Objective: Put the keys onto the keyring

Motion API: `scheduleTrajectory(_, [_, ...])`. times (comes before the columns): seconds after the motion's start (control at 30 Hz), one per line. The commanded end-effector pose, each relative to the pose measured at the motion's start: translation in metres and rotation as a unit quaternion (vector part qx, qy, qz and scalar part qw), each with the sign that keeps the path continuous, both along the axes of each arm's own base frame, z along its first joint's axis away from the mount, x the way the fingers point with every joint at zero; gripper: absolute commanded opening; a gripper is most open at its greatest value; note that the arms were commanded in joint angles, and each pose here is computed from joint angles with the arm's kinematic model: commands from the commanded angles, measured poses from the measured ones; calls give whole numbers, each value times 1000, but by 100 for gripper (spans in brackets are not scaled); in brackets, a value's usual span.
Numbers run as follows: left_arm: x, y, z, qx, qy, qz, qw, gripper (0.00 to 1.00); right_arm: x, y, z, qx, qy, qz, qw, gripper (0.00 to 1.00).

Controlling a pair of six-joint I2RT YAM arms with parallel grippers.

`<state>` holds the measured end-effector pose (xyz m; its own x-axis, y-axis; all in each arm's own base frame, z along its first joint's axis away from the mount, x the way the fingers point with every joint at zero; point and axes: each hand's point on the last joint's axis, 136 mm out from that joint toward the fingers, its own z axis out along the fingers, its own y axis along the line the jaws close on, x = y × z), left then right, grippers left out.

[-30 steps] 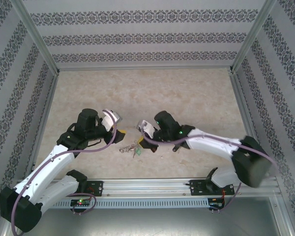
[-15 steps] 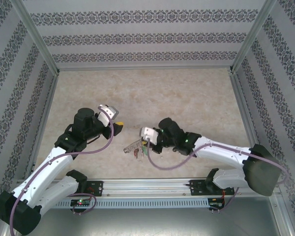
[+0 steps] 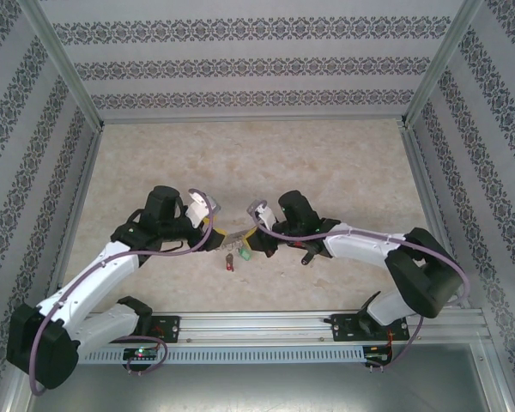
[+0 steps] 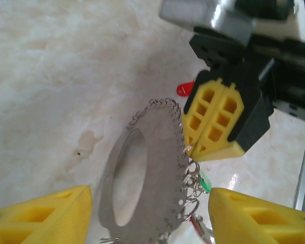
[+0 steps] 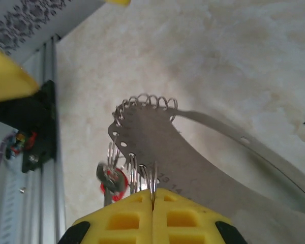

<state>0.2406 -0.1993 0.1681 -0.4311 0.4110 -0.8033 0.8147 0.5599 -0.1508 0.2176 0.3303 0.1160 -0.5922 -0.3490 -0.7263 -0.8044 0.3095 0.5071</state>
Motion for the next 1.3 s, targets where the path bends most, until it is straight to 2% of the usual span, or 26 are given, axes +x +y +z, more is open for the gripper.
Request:
scheduleTrajectory(0.0, [-2,-3,-3,11,3,-27,1000,62,-2,9,4,48,82,20,995,0])
scheduleTrajectory(0.13, [3,0,-20,43,33,-22,998,61,-1,11,-14,33,119,4,992,0])
scheduleTrajectory(0.3, [4,2,-37,77,49,-24,996,63,16,0,-35,-15,79,-51,995,0])
scheduleTrajectory(0.5, [22,8,-53,107,65,14,992,60,-4,4,-78,-104,55,-19,993,0])
scheduleTrajectory(0.6, [30,10,-58,113,73,39,990,59,-4,2,-94,-146,13,-40,988,0])
scheduleTrajectory(0.77, [35,14,-58,116,64,57,990,58,3,-1,-101,-158,-27,-67,985,0])
scheduleTrajectory(0.87, [38,16,-54,116,52,65,990,58,-1,3,-97,-153,-43,-55,986,0])
scheduleTrajectory(0.97, [41,19,-48,114,39,78,990,58,5,1,-85,-164,-119,-73,976,0])
scheduleTrajectory(1.17, [47,21,-18,78,-28,102,991,58,8,-3,-32,-80,-141,-63,985,0])
scheduleTrajectory(1.27, [50,23,0,61,-70,114,989,57,3,-9,-19,-95,-216,-30,971,0])
